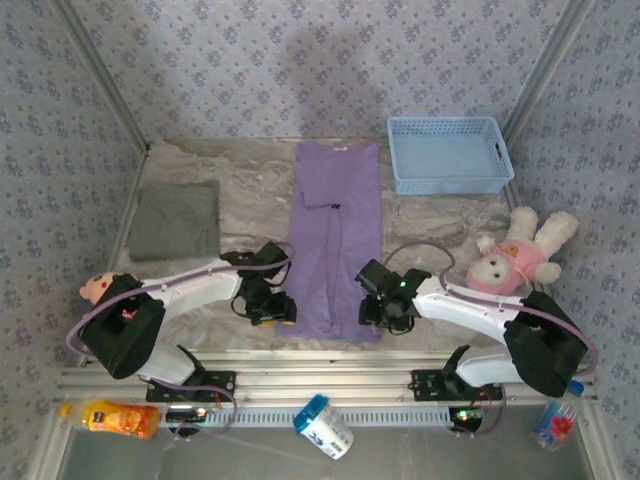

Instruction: Fold and stack the mixed laundry pile

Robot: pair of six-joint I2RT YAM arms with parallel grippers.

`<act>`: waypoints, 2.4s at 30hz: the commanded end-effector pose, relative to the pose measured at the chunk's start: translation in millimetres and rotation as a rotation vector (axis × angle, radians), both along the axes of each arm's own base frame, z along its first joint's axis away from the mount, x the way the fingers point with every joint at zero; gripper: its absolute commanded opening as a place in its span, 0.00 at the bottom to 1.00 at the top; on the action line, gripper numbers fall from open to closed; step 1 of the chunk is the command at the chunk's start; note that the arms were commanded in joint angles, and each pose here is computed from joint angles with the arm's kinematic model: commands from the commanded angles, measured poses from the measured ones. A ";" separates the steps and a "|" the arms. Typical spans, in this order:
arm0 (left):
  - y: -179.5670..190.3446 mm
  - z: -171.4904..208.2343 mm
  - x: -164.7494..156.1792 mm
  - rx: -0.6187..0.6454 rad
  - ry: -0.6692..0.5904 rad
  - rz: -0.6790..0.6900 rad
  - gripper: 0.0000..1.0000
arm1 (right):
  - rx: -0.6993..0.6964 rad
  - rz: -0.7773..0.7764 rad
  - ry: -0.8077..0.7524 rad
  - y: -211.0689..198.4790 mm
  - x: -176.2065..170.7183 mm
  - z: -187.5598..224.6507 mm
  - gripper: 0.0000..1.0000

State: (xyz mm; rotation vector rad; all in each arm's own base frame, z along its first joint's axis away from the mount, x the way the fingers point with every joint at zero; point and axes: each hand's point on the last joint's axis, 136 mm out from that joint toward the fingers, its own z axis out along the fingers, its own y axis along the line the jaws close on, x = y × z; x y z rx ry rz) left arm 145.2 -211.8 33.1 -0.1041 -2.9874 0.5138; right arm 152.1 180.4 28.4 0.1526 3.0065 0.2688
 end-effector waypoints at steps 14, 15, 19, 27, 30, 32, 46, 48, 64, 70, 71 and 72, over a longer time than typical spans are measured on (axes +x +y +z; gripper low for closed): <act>0.9 -26.6 -10.4 0.069 0.026 -0.015 0.27 | -0.016 -0.039 -0.002 11.5 -13.2 -20.4 0.29; -0.9 -26.0 -9.3 0.067 0.027 -0.018 0.23 | -0.023 -0.041 -0.002 9.7 -13.5 -21.3 0.26; -3.3 -21.5 -5.5 0.069 0.019 -0.024 0.04 | -0.020 -0.052 0.002 9.9 -11.4 -17.4 0.07; -8.3 16.1 11.2 0.052 -0.072 -0.034 0.00 | -0.009 -0.043 -0.078 15.6 10.4 15.2 0.00; -12.3 35.6 24.9 0.041 -0.134 -0.026 0.00 | 0.007 -0.065 -0.128 13.2 24.3 33.5 0.00; -16.7 49.1 36.8 0.027 -0.177 -0.018 0.00 | 0.029 -0.089 -0.170 10.4 36.2 46.8 0.00; -16.9 95.9 135.4 -0.040 -0.297 0.113 0.00 | 0.277 -0.225 -0.268 1.9 133.0 91.2 0.00; -17.0 97.5 148.7 -0.041 -0.305 0.132 0.00 | 0.290 -0.213 -0.256 4.1 147.8 92.7 0.00; -31.6 71.5 269.1 -0.072 -0.259 0.239 0.00 | 0.311 -0.211 -0.168 -8.8 265.6 72.1 0.00; -31.3 61.3 301.7 -0.033 -0.237 0.259 0.30 | 0.332 -0.227 -0.190 -12.2 300.4 61.2 0.43; -27.8 63.7 306.7 -0.020 -0.246 0.273 0.42 | 0.345 -0.223 -0.209 -12.3 307.3 64.9 0.46; -23.1 64.8 309.5 -0.010 -0.250 0.285 0.47 | 0.352 -0.215 -0.236 -12.2 313.7 70.6 0.47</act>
